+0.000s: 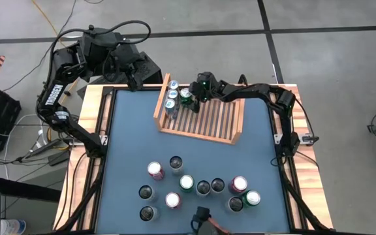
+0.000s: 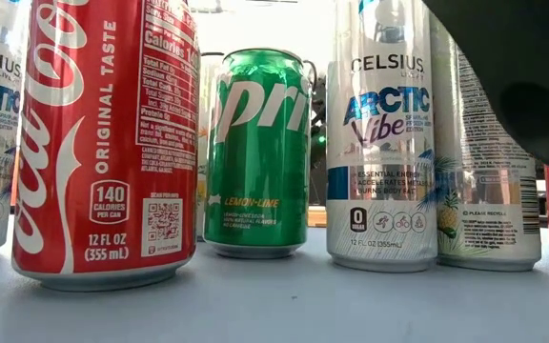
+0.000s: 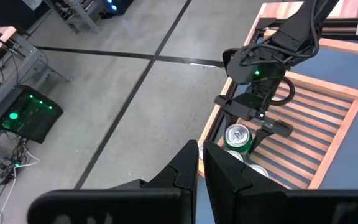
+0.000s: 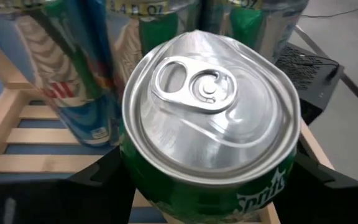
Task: Place canned beverage on shelf
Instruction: Put the green soda can on the shelf
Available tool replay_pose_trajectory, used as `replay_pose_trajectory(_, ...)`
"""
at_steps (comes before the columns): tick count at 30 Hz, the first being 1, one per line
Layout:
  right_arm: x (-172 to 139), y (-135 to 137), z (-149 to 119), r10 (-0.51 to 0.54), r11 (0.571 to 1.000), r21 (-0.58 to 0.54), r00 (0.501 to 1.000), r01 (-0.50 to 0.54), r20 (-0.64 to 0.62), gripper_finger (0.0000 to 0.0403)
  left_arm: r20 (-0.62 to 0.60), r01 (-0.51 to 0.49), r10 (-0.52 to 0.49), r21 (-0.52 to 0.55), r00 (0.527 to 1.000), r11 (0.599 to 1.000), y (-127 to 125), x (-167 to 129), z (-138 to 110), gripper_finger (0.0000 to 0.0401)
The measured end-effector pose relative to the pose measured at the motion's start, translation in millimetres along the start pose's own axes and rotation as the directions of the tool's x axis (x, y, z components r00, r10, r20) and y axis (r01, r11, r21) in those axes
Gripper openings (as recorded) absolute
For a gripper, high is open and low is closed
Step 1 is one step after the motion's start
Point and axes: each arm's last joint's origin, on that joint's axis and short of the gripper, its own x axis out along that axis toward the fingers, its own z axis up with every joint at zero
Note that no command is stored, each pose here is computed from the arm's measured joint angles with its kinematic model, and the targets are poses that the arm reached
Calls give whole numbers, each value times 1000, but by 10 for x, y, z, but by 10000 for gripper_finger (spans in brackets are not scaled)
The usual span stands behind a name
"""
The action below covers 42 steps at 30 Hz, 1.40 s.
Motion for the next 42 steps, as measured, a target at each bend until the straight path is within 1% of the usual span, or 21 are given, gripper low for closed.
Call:
replay_pose_trajectory(3, -13, -43, -12, -6, 1000, -12, 1000, 6, -2, 288, 0, 0, 0, -5, 1000, 1000, 0, -1, 0, 16)
replay_pose_trajectory(10, -59, -179, -53, -11, 1000, 15, 1000, 11, -1, 290, 0, 0, 0, -16, 1000, 1000, 0, 0, 0, 16)
replay_pose_trajectory(20, -22, -64, -19, 1, 1000, -30, 1000, -1, -1, 329, 7, -2, 2, -21, 1000, 1000, 2, -1, 7, 16)
replay_pose_trajectory(28, -24, -68, 13, 2, 1000, -10, 1000, -2, 26, 334, 10, -2, 2, -34, 1000, 999, 2, -2, 9, 16)
replay_pose_trajectory(30, -28, -76, 22, 15, 1000, 1, 999, -15, 40, 331, 9, -2, 3, -36, 1000, 999, 3, -1, 9, 16)
replay_pose_trajectory(33, -40, -110, 42, 7, 999, 39, 998, -9, 66, 318, 8, -2, 2, -45, 1000, 999, 2, -2, 8, 16)
replay_pose_trajectory(38, -44, -124, 40, 5, 998, 58, 998, -9, 68, 278, 3, -1, 1, -45, 1000, 999, 1, -2, 2, 16)
replay_pose_trajectory(42, -45, -127, 55, 1, 998, 55, 997, -6, 82, 276, 2, -1, 1, -44, 1000, 999, 1, 0, 2, 16)
